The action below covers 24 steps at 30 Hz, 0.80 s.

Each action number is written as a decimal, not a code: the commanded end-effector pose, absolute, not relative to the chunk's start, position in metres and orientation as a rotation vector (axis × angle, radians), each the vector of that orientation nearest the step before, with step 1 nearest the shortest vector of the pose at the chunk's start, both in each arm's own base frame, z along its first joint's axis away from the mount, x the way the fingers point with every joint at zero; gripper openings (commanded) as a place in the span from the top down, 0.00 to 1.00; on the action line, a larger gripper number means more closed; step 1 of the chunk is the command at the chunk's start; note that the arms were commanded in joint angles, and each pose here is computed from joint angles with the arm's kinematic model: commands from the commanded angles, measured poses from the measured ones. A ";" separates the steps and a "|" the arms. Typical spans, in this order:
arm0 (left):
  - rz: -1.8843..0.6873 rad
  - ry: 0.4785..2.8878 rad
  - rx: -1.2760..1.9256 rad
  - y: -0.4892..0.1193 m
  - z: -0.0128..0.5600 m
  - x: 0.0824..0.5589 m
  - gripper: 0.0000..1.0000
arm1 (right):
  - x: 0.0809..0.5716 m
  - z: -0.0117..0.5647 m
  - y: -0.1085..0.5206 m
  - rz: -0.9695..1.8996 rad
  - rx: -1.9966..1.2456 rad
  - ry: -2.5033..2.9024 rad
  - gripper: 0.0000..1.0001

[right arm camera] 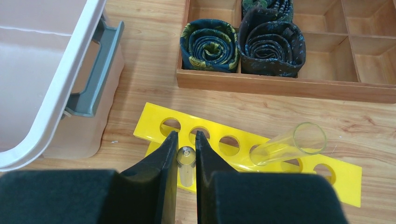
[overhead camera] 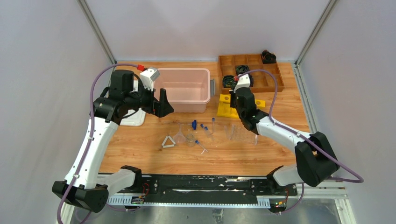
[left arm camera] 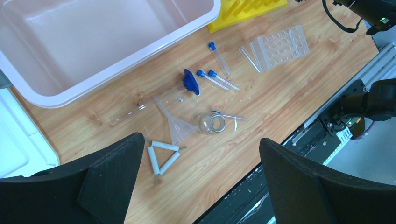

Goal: Organize the chemistry lab equipment

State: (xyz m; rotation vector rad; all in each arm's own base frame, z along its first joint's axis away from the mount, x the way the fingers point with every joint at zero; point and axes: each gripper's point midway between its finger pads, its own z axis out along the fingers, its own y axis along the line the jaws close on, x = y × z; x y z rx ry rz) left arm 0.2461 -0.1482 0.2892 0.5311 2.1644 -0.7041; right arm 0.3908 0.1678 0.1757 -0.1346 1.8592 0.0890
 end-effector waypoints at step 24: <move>-0.684 2.154 0.567 -0.147 0.286 0.245 0.00 | 0.398 0.157 0.163 0.081 -0.092 1.863 1.00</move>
